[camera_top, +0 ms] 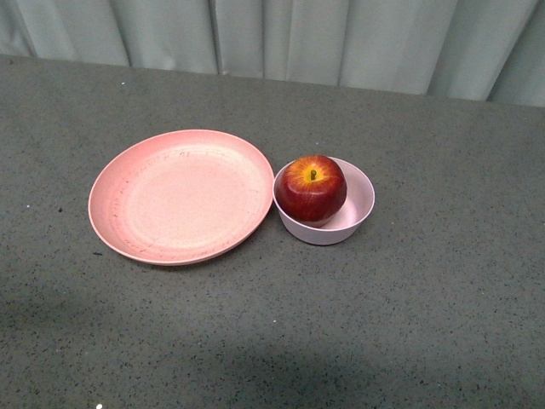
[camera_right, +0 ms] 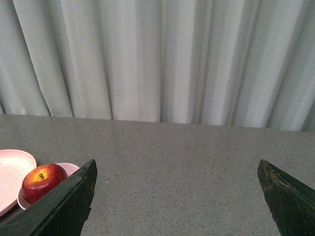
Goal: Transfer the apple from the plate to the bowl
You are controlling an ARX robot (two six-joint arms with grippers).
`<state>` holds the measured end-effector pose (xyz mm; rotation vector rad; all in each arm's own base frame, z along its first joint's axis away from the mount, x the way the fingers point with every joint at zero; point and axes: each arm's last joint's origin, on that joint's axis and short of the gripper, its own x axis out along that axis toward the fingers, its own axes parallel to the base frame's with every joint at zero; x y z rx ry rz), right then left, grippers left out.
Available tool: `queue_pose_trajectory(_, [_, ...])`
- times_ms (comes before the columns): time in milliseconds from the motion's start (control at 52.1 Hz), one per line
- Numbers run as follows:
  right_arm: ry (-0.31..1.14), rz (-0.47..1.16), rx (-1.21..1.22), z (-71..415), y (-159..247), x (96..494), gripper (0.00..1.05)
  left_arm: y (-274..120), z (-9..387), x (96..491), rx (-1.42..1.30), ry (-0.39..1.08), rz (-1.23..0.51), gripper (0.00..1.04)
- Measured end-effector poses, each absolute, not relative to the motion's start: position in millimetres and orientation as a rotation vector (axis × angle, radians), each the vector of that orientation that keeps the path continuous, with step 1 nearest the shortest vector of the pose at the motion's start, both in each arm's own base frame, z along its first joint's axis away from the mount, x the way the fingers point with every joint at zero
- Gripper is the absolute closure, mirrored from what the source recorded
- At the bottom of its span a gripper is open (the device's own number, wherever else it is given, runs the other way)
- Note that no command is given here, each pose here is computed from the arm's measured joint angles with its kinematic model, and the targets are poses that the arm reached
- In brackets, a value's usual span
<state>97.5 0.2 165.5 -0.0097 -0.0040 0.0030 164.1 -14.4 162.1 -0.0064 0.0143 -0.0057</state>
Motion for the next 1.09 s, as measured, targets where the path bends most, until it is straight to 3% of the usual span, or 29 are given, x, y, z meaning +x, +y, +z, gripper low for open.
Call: queue_pose_trajectory(1095, [-0.004, 0.004, -0.01, 165, 0, 98, 0.09, 0, 173, 117, -0.007, -0.023, -0.002, 1.01])
